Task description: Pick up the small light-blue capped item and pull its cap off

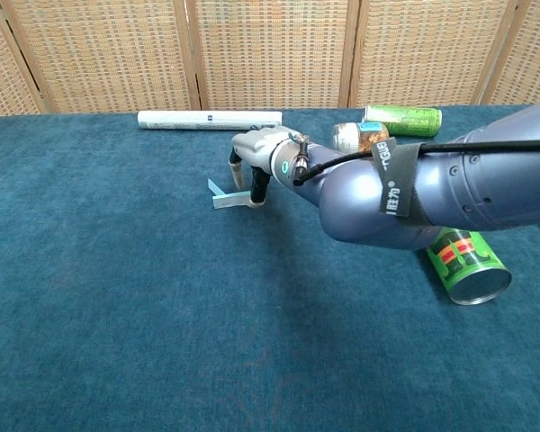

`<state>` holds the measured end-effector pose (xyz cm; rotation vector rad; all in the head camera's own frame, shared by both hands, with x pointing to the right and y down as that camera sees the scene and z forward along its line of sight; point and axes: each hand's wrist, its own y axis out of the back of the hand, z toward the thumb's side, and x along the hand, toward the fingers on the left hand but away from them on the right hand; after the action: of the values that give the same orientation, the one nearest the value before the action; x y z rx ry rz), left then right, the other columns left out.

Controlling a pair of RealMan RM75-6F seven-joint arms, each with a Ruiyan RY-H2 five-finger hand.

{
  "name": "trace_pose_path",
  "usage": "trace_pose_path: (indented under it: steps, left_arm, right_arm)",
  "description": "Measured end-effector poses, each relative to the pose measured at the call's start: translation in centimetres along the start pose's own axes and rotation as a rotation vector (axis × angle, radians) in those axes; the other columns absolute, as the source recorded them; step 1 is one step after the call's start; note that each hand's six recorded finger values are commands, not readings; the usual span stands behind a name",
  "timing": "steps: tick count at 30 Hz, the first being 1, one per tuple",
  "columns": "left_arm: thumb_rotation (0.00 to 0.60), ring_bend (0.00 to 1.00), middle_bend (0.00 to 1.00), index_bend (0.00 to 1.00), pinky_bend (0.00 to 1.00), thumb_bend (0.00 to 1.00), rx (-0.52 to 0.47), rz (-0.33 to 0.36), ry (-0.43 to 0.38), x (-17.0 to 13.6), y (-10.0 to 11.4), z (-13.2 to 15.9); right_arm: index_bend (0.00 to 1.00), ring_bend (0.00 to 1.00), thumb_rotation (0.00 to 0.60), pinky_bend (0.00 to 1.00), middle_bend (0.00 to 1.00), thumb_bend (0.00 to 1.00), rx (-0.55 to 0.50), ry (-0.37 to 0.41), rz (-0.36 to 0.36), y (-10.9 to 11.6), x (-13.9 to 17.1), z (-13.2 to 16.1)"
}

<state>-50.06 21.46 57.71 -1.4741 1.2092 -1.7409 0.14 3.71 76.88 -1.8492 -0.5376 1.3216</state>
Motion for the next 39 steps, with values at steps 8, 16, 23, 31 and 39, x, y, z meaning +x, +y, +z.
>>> trace_pose_path:
  steps: [8, 16, 23, 31, 39]
  left_arm:
    - [0.600, 0.00, 0.00, 0.00, 0.00, 0.01, -0.004, -0.001, 0.003, 0.0, 0.0, -0.1]
    - [0.600, 0.00, 0.00, 0.00, 0.00, 0.01, -0.004, -0.007, 0.004, 0.2, -0.1, -0.2]
    - [0.600, 0.00, 0.00, 0.00, 0.00, 0.01, 0.025, -0.001, -0.062, 0.9, 0.4, 1.5]
    - [0.600, 0.58, 0.54, 0.06, 0.45, 0.01, 0.100, 0.072, -0.289, 2.5, 1.5, 6.9]
    - [0.600, 0.85, 0.86, 0.35, 0.80, 0.00, 0.169, 0.157, -0.627, 7.2, 1.0, 16.7]
  right_arm:
    - [0.54, 0.00, 0.600, 0.00, 0.04, 0.45, 0.000, -0.009, 0.010, -0.7, -0.1, -0.1]
    - [0.61, 0.00, 0.600, 0.00, 0.08, 0.51, -0.008, 0.001, -0.019, -0.2, -0.1, -0.2]
    - [0.63, 0.00, 0.600, 0.00, 0.10, 0.53, -0.025, 0.064, -0.093, 1.2, 0.6, 0.2]
    - [0.63, 0.00, 0.600, 0.00, 0.10, 0.54, -0.039, 0.176, -0.165, 2.7, 3.2, 0.9]
    - [0.63, 0.00, 0.600, 0.00, 0.10, 0.57, 0.019, 0.277, -0.213, 4.3, 7.5, 2.0]
